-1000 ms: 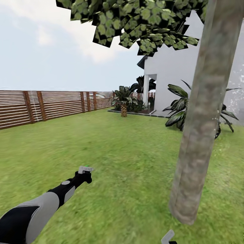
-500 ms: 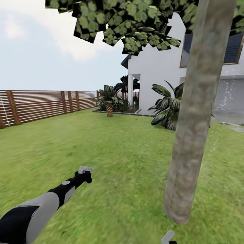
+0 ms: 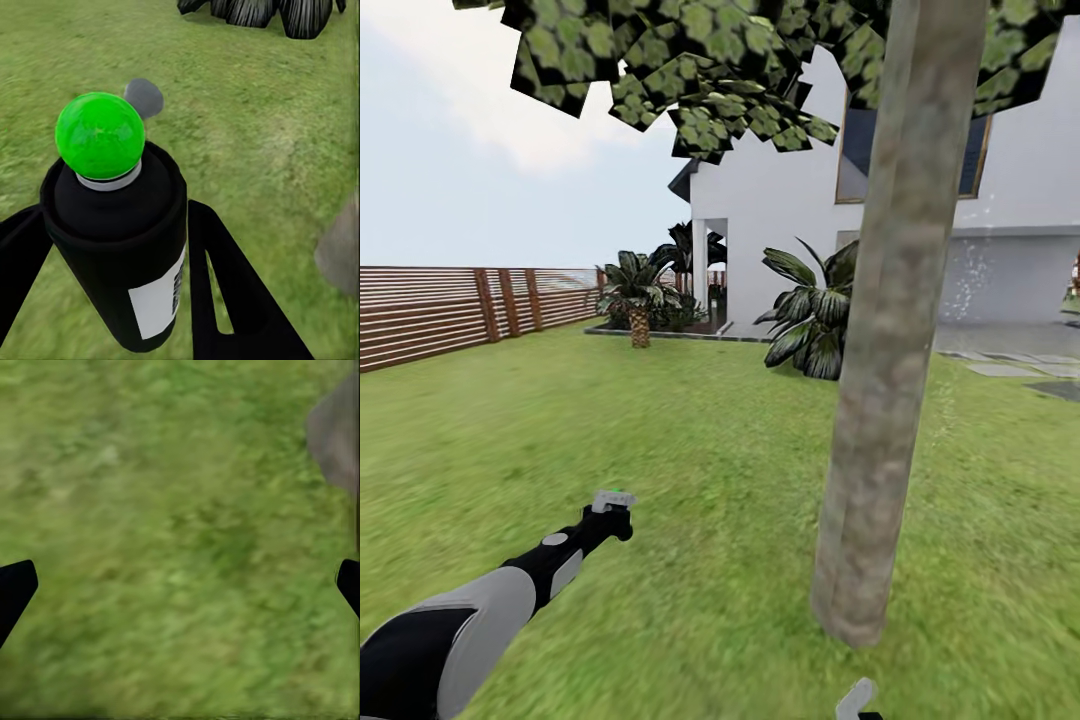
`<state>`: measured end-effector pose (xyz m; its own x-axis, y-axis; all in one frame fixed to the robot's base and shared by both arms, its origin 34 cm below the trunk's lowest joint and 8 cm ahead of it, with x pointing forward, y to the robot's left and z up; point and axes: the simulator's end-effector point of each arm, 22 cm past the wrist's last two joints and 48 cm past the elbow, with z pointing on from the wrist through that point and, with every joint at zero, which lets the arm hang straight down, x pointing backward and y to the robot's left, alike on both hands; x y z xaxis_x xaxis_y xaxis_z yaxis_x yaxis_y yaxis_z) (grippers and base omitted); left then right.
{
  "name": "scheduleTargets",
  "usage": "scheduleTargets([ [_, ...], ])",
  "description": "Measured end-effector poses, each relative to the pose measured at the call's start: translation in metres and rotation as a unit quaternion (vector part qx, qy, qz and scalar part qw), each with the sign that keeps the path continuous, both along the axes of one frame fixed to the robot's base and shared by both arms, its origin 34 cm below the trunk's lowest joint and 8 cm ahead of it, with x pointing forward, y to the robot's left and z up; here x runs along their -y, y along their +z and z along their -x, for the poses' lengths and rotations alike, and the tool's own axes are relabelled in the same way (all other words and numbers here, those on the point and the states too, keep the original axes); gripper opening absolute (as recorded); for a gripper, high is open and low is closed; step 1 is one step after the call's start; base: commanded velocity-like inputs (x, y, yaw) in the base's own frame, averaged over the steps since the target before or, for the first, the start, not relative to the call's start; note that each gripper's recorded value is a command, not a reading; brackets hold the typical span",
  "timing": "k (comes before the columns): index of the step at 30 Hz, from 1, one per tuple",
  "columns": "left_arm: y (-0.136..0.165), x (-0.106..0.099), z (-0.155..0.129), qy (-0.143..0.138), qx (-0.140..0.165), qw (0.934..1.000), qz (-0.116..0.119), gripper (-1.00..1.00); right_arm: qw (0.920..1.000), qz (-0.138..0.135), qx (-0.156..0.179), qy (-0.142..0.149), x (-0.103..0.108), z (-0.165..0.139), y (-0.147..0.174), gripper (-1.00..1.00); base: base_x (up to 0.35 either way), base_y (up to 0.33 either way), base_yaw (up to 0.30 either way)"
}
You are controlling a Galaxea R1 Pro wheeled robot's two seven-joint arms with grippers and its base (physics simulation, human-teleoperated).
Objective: In the garden, pick up the pesticide atomizer on the floor and spray pesticide onto both trees until each tree trunk is fully covered.
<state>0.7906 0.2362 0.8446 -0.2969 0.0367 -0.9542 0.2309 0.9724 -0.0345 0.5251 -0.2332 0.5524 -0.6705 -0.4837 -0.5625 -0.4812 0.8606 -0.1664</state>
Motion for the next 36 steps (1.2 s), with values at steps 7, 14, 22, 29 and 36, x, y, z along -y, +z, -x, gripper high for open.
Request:
scheduleTargets([
  [7, 0.0, 0.0, 0.0, 0.0, 0.0, 1.0, 0.0, -1.0, 1.0, 0.0, 0.0, 0.0, 0.0, 0.0, 0.0, 1.0, 0.0, 0.0, -0.3],
  [14, 0.0, 0.0, 0.0, 0.0, 0.0, 1.0, 0.0, -1.0, 1.0, 0.0, 0.0, 0.0, 0.0, 0.0, 0.0, 1.0, 0.0, 0.0, -0.3],
  [22, 0.001, 0.046, 0.002, -0.025, 0.001, 0.9996, 0.016, -1.0, 1.0, 0.0, -0.001, 0.0, 0.0, 0.002, -0.001, 1.0, 0.0, 0.0, -0.3],
  [29, 0.002, 0.062, 0.003, -0.034, 0.001, 0.9992, 0.023, -1.0, 1.0, 0.0, -0.004, 0.0, 0.001, 0.006, -0.004, 1.0, 0.0, 0.0, -0.3],
  [36, 0.004, 0.067, 0.004, -0.037, 0.002, 0.999, 0.025, -1.0, 1.0, 0.0, -0.007, 0.0, 0.0, 0.01, -0.006, 1.0, 0.0, 0.0, -0.3],
])
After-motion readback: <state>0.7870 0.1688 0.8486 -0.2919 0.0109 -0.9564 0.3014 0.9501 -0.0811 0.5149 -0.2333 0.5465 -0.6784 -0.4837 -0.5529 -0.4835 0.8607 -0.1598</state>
